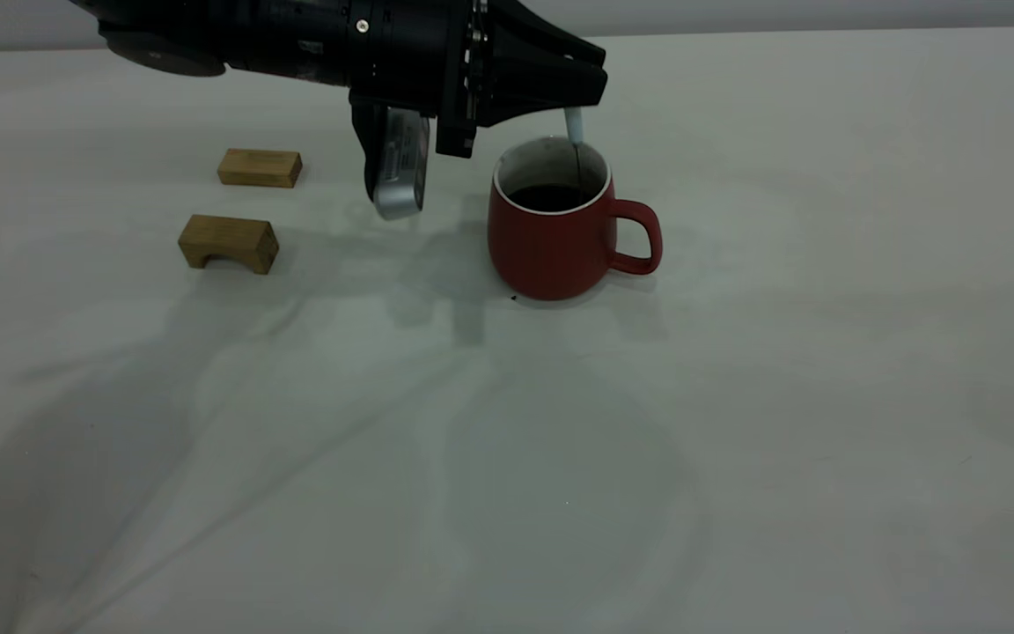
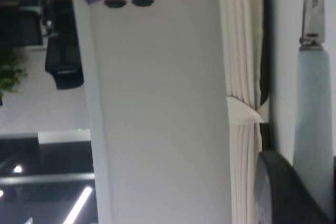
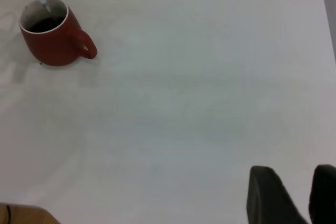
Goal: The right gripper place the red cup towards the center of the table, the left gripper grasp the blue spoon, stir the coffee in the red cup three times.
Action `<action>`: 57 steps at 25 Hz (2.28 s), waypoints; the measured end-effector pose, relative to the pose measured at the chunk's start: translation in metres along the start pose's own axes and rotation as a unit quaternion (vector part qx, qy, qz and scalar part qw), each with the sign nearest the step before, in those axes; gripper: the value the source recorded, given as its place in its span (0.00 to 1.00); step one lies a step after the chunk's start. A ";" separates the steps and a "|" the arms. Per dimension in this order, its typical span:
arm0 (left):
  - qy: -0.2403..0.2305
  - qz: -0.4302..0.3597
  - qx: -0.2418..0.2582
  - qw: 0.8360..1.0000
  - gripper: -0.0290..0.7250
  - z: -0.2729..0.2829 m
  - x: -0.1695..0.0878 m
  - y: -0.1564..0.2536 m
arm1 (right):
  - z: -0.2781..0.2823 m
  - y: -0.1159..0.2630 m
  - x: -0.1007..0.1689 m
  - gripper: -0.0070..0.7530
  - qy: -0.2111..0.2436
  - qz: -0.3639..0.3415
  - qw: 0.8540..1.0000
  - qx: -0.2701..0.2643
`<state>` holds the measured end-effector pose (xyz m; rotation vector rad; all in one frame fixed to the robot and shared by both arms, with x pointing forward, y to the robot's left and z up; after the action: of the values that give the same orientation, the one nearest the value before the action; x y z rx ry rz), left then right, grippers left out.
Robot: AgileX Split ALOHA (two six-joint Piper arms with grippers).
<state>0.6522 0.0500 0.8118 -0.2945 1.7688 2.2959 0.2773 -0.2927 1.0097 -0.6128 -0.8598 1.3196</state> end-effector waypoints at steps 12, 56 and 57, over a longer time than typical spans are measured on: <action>-0.018 -0.012 -0.026 0.999 0.26 0.023 0.001 -0.015 | 0.000 0.000 0.000 0.32 0.000 0.000 1.000 0.000; -0.298 -0.525 -0.194 0.773 0.64 0.112 -0.033 0.138 | 0.000 0.000 0.000 0.32 0.000 0.000 1.000 0.000; -0.307 -0.555 -0.212 0.743 0.64 0.124 -0.034 0.155 | 0.000 0.000 0.000 0.32 0.000 0.000 1.000 0.000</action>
<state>0.6359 0.1298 0.9956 -0.4331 0.4282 1.5184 0.2773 -0.2927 1.0097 -0.6128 -0.8598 1.3196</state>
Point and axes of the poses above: a point on each arm's last joint axis where the gripper is mounted, z pointing back along that axis away from the gripper, x along the wrist's bending axis when the last joint is at zero, y = z × x, the point moved 5 cm from there along -z, pointing out along that axis toward the gripper, and after that the axes turned 14 degrees about -z, right-handed, at the moved point
